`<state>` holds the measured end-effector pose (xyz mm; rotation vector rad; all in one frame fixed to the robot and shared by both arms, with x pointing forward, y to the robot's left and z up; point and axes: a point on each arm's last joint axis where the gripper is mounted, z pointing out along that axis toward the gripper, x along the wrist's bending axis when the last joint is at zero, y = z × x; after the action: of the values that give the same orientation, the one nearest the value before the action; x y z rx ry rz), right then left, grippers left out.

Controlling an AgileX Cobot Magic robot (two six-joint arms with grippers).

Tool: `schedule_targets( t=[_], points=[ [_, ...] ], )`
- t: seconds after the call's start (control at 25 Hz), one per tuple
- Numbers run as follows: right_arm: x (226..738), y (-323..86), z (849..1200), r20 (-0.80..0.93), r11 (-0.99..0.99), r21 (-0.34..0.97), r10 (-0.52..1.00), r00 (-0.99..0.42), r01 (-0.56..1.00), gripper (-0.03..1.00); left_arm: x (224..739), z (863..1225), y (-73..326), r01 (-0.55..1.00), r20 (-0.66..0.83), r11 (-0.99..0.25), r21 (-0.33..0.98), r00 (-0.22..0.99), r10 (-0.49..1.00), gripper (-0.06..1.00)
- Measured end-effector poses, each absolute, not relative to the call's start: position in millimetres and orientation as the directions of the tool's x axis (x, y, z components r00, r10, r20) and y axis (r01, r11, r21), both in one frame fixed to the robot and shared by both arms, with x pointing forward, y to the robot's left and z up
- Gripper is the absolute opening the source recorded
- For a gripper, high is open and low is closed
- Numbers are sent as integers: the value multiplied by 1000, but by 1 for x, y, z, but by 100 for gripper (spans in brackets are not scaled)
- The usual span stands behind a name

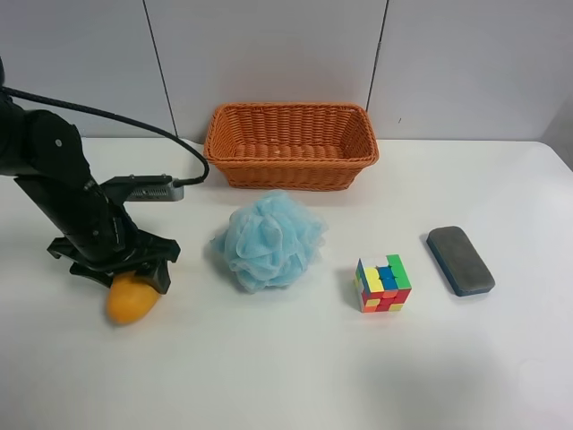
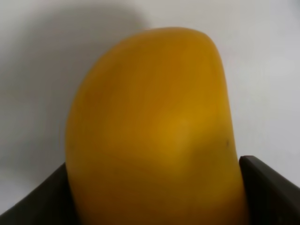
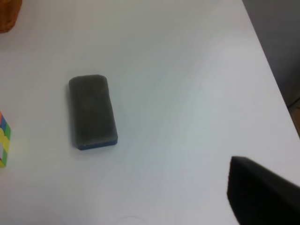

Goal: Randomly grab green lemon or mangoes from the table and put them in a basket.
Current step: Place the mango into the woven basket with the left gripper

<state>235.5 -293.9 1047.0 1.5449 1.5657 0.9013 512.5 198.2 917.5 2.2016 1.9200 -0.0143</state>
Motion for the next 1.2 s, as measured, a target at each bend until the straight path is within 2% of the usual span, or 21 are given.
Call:
schedule_targets(
  t=[0.32,0.48,0.6,0.76,1.2],
  points=[
    [236,-294,1047,-32,25,880,999,6,475,98,535,1032,190,864,-196,-100,493,223,955,64],
    [236,-294,1047,-32,25,880,999,6,475,98,556,1072,185,759,-200,-67,647,254,946,64],
    [236,-294,1047,-32,25,880,999,6,475,98,577,1087,179,679,-196,-42,733,270,943,64],
    [236,-294,1047,-32,25,880,999,6,475,98,610,1078,160,623,-169,-67,779,313,935,64],
    [236,-294,1047,-32,25,880,999,6,475,98,682,1007,76,547,-48,-263,795,489,871,64]
  ],
)
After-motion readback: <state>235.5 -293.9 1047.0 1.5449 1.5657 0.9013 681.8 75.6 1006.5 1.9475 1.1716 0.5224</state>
